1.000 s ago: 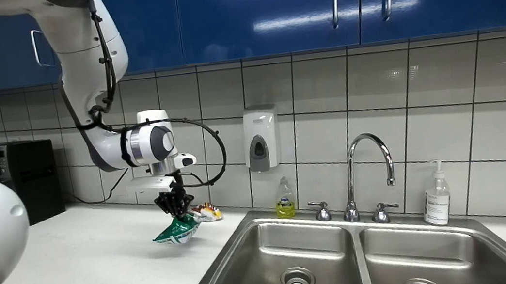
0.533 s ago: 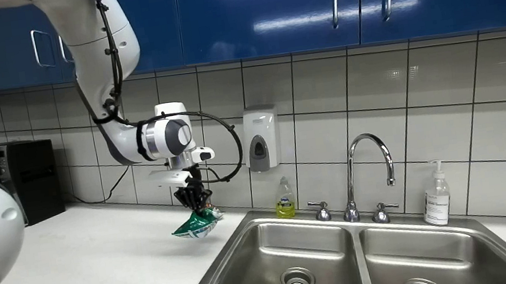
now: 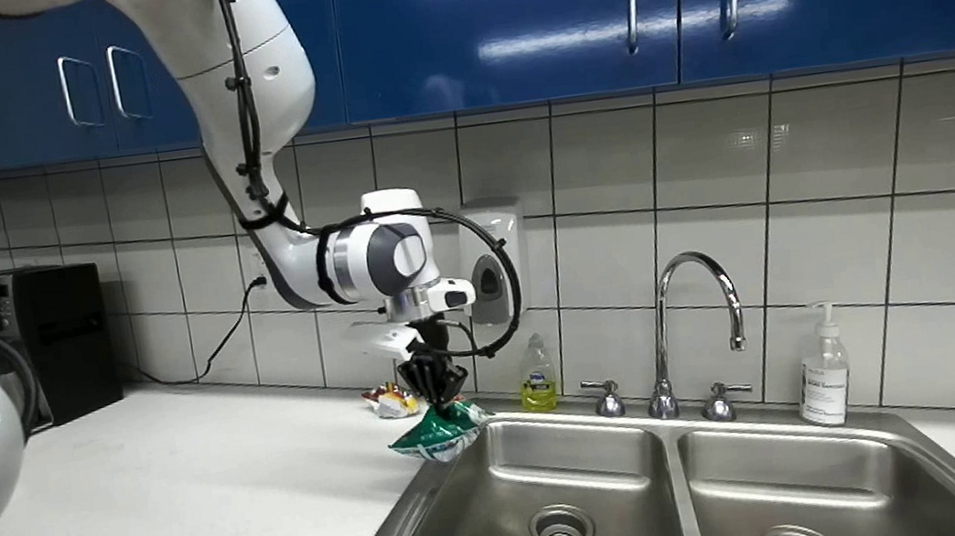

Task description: Put the green packet in the sink on the left.

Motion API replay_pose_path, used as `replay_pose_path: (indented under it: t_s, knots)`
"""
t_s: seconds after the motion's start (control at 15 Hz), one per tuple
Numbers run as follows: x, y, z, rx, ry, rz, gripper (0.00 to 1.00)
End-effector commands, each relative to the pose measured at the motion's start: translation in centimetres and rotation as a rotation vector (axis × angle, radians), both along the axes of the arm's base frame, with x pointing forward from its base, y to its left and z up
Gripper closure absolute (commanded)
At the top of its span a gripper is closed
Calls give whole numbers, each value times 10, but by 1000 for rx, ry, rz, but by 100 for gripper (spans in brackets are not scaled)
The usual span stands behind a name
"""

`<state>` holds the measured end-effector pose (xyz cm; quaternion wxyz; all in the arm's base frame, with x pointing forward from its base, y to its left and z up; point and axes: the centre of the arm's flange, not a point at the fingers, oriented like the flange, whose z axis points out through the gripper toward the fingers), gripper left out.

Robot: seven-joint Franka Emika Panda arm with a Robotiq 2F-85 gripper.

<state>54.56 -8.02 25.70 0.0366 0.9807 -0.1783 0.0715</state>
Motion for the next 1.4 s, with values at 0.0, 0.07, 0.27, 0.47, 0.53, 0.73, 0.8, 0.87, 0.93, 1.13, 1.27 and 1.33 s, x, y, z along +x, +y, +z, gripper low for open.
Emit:
replay_pose_path:
  t_s: [0.0,0.07,0.27,0.47,0.53,0.73,0.8,0.87,0.93,1.13,1.27,1.33]
  knots:
    - [-13,-45,6,9,-14,-93,99]
    - [-14,-56,5,9,-16,-116,99]
    - [-19,-87,1,8,-18,-178,99]
    - [-20,-109,-10,3,-23,-223,99]
    - [-20,-115,-17,1,-23,-233,99]
    - [-19,-132,-46,-11,-25,-259,99]
    - [-19,-137,-59,-17,-19,-266,99]
    - [-19,-141,-71,-19,-16,-272,99]
    - [-20,-144,-83,-22,-12,-276,99]
    - [-20,-150,-118,-28,3,-286,99]
    - [-20,-151,-138,-30,12,-286,99]
    - [-19,-152,-147,-31,18,-287,99]
